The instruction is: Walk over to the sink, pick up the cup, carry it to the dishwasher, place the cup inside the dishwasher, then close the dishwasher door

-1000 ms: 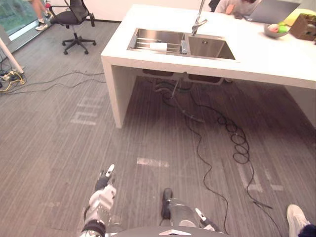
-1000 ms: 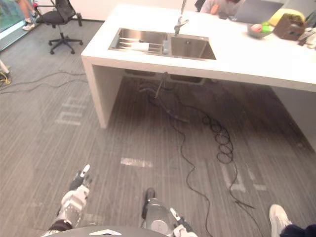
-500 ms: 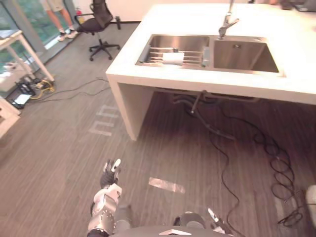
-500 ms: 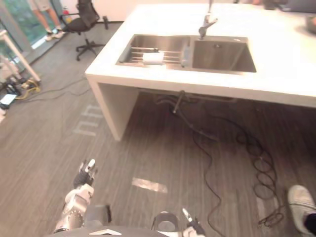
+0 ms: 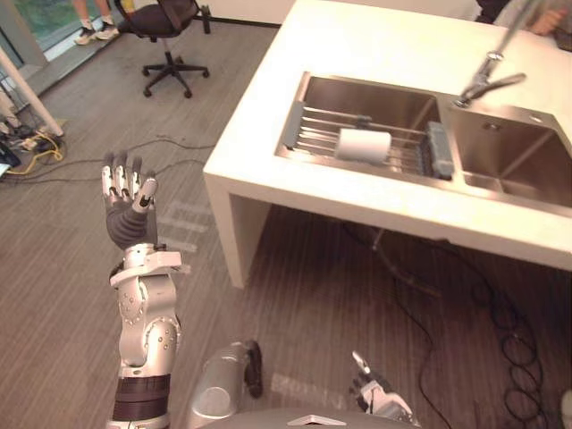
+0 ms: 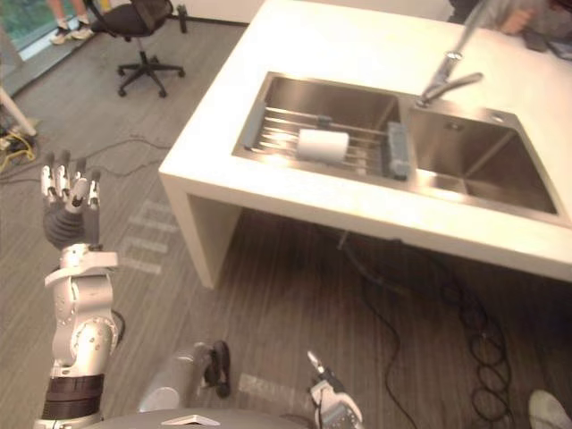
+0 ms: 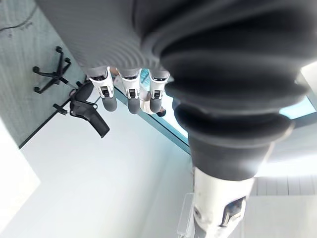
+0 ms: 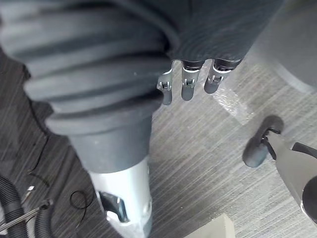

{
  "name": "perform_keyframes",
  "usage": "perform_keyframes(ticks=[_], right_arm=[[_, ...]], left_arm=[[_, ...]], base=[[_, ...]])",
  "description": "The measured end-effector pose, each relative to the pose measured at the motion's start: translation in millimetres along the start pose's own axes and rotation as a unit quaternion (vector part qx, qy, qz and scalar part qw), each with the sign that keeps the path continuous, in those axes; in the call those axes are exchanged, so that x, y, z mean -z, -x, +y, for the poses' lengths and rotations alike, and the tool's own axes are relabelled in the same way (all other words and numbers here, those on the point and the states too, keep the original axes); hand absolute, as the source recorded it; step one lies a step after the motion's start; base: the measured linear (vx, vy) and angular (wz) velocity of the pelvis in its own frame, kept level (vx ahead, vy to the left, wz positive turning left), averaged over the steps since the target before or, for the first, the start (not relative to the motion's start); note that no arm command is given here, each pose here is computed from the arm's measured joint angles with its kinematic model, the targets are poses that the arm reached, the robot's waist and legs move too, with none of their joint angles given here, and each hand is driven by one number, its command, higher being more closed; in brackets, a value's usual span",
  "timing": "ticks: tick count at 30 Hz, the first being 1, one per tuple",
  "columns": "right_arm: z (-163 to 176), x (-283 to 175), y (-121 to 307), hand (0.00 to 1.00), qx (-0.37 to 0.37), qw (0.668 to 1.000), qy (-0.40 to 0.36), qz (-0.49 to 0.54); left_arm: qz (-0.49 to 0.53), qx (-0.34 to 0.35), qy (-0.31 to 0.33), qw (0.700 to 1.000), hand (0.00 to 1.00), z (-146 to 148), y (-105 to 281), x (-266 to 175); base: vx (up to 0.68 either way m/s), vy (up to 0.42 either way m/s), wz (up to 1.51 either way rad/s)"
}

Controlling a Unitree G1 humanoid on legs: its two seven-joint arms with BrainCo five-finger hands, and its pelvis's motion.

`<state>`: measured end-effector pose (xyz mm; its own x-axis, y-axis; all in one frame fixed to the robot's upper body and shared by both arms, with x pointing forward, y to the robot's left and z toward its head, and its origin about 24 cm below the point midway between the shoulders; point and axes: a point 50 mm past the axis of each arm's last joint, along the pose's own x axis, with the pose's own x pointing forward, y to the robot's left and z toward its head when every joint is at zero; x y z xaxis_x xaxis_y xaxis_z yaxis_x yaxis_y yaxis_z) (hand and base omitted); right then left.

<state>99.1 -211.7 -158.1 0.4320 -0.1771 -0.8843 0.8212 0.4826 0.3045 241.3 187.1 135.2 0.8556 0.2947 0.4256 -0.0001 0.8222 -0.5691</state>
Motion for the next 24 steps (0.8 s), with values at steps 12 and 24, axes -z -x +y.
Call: perform_keyframes(ticks=[12, 24], right_arm=[[-13, -5, 2, 0.0, 0.016, 0.999, 0.047, -0.016], [-39, 1, 7, 0.0, 0.053, 0.998, 0.023, -0.004]], left_arm=[[-0.019, 0.07, -0.009, 0.997, 0.0, -26, -6, -7], [0.066, 0.107, 0.04, 0.991, 0.0, -47, 6, 33]], base=[[0.3, 0.003, 0.04], [0.16, -0.334, 0.15]])
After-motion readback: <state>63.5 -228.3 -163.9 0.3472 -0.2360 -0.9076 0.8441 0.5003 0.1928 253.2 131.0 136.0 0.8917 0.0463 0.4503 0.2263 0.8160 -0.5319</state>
